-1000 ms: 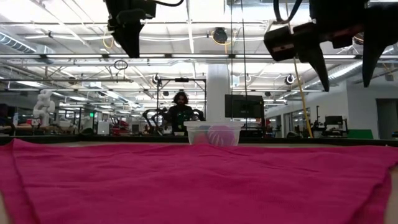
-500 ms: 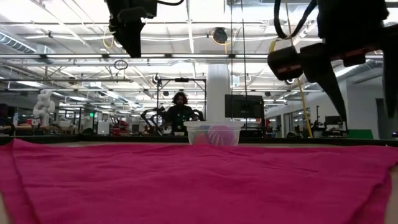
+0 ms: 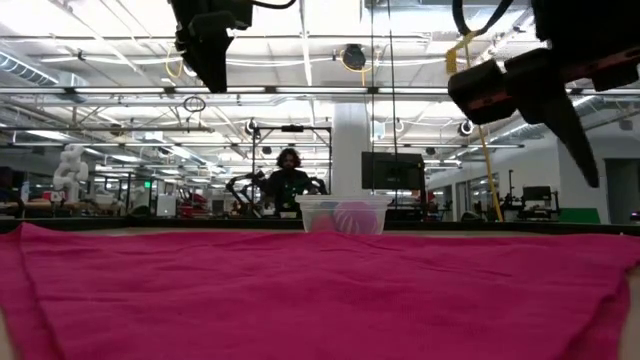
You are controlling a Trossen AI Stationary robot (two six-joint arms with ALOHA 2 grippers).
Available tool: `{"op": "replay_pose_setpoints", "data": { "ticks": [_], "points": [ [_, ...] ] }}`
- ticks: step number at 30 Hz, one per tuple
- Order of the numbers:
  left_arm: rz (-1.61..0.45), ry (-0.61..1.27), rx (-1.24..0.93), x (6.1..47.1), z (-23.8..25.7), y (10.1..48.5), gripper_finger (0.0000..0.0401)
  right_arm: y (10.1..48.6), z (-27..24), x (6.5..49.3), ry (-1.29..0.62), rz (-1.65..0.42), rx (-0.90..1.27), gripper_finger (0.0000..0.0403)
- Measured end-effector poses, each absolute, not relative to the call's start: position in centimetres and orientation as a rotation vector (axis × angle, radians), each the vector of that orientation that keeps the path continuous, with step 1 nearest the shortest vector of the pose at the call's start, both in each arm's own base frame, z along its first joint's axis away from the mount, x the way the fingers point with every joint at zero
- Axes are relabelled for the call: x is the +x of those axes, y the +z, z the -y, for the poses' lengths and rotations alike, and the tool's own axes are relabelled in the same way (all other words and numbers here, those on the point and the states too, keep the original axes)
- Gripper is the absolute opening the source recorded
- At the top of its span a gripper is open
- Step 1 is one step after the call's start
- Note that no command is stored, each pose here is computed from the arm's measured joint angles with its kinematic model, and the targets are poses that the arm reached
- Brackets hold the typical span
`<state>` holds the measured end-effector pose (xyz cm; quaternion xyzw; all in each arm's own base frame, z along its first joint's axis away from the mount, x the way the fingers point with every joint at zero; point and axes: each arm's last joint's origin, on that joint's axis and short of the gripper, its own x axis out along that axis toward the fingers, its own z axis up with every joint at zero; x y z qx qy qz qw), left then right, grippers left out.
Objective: Pick and placing Produce into tupperware
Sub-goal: Put the red strawberry into the transparent bin
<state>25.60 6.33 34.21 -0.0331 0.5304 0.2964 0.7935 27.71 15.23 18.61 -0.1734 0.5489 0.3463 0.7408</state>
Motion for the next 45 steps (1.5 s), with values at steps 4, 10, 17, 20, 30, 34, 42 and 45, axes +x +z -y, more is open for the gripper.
{"op": "replay_pose_setpoints", "data": {
  "ticks": [4, 10, 17, 20, 30, 34, 42, 45],
  "points": [
    [-1.139, 0.639, -0.075, 25.6, -6.3, 34.2, 0.0266, 18.6, -15.2, 27.7, 0.693, -1.237, -0.297, 0.0157],
    [-1.139, 0.641, -0.076, 25.6, -6.3, 34.2, 0.0266, 18.6, -15.3, 27.8, 0.657, -1.243, -0.248, 0.0157],
    [-1.139, 0.64, -0.076, 25.6, -6.3, 34.2, 0.0266, 18.8, -15.3, 28.2, 0.655, -1.202, -0.239, 0.0157],
    [-1.139, 0.64, -0.076, 25.6, -6.3, 34.2, 0.0266, 18.8, -15.1, 28.3, 0.675, -1.189, -0.272, 0.0157],
    [-1.141, 0.625, -0.088, 25.6, -6.3, 34.2, 0.0266, 18.9, -16.9, 27.7, 0.897, -1.04, -0.54, 0.0157],
    [-1.141, 0.624, -0.088, 25.6, -6.3, 34.2, 0.0266, 19.1, -17.2, 27.9, 0.872, -1.017, -0.516, 0.0157],
    [-1.14, 0.626, -0.092, 25.6, -6.3, 34.2, 0.0266, 19.1, -17.9, 27.5, 0.893, -1.009, -0.528, 0.0157],
    [-1.139, 0.627, -0.092, 25.6, -6.3, 34.2, 0.0267, 18.8, -18.3, 27.6, 0.896, -0.999, -0.517, 0.0157]
  ]
}}
